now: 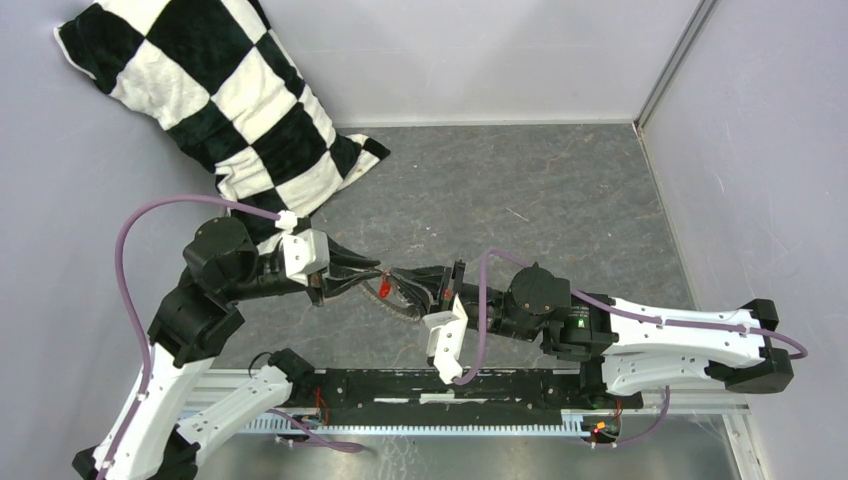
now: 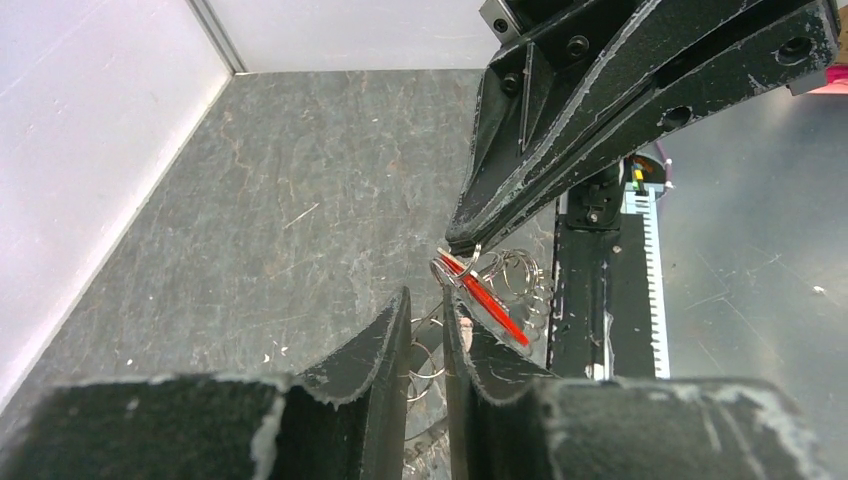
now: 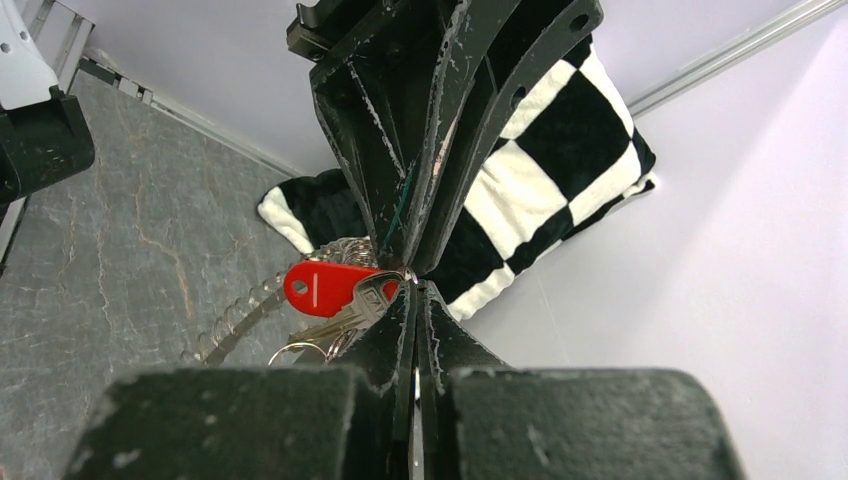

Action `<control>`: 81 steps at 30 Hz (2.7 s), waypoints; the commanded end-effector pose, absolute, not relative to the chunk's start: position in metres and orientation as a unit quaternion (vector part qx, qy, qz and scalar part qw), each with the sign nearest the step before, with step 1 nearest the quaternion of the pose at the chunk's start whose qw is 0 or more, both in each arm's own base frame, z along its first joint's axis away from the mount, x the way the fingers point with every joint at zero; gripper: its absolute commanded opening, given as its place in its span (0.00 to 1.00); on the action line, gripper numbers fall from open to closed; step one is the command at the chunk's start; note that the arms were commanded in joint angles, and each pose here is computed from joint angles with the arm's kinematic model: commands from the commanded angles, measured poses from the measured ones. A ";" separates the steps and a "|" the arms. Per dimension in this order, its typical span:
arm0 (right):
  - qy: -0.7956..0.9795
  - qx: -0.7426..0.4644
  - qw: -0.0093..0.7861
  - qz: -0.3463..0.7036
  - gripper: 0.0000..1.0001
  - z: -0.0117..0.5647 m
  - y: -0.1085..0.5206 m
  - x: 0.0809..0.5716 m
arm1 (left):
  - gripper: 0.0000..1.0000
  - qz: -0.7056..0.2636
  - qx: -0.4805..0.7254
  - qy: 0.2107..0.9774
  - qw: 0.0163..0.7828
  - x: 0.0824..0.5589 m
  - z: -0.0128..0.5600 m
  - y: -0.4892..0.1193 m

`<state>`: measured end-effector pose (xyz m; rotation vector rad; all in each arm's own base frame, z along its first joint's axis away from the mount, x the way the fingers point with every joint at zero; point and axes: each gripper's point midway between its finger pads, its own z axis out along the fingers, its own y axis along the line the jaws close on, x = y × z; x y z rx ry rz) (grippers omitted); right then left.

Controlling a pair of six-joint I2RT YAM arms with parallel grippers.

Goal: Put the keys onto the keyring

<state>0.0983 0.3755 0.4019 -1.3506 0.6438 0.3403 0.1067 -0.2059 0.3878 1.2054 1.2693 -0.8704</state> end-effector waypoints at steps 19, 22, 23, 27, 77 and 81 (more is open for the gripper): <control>0.299 -0.559 0.758 0.154 0.01 0.446 0.370 0.109 | 0.32 -0.426 0.520 0.541 0.506 0.090 0.375 -0.214; 0.299 -0.560 0.758 0.154 0.01 0.445 0.371 0.109 | 0.32 -0.422 0.517 0.543 0.510 0.091 0.375 -0.213; 0.299 -0.559 0.758 0.154 0.01 0.446 0.371 0.109 | 0.32 -0.419 0.516 0.545 0.512 0.092 0.374 -0.213; 0.303 -0.557 0.758 0.151 0.01 0.446 0.372 0.111 | 0.32 -0.399 0.504 0.559 0.523 0.102 0.372 -0.210; 0.342 -0.543 0.744 0.187 0.01 0.438 0.377 0.112 | 0.28 -0.428 0.467 0.562 0.532 0.102 0.385 -0.209; 0.344 -0.545 0.742 0.184 0.01 0.437 0.379 0.113 | 0.33 -0.436 0.469 0.560 0.526 0.099 0.385 -0.210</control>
